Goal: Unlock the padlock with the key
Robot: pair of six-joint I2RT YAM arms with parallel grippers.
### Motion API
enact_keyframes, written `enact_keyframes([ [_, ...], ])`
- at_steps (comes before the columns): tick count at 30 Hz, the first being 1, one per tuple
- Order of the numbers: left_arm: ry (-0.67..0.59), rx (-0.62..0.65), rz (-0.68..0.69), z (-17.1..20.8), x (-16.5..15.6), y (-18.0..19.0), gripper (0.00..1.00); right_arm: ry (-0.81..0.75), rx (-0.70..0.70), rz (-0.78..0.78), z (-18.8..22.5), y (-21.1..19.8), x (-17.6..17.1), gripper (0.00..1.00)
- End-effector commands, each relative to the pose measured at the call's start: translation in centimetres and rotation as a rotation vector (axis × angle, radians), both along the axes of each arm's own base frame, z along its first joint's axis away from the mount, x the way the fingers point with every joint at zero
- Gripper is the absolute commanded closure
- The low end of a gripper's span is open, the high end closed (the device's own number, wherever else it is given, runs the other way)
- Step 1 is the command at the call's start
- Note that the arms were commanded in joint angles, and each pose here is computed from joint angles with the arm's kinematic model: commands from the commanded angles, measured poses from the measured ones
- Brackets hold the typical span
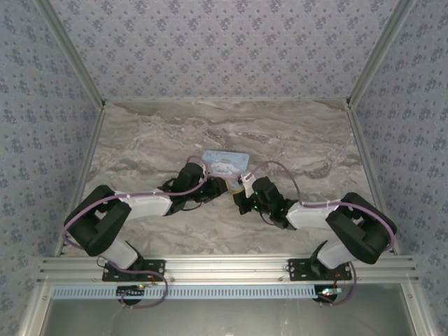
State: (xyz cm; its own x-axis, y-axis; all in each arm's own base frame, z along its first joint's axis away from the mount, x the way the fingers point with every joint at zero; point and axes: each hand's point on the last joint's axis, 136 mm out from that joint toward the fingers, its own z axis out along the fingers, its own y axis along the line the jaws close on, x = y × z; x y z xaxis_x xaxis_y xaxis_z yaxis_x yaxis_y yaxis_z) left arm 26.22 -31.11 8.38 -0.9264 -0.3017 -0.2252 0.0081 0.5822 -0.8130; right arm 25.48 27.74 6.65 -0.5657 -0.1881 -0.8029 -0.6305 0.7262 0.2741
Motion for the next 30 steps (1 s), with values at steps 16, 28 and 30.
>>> enact_keyframes([
  [16,-0.037,-0.061,-0.049,2.8,0.1,-1.6,0.73,-0.014,0.062,0.023,0.7,0.3,0.2,1.0],
  [28,-0.04,-0.083,-0.073,3.6,-0.2,-2.0,0.73,-0.036,0.083,0.028,1.5,0.5,0.8,1.0],
  [30,-0.04,-0.086,-0.076,3.8,-0.2,-2.0,0.73,-0.037,0.09,0.03,1.6,0.5,1.0,1.0],
])
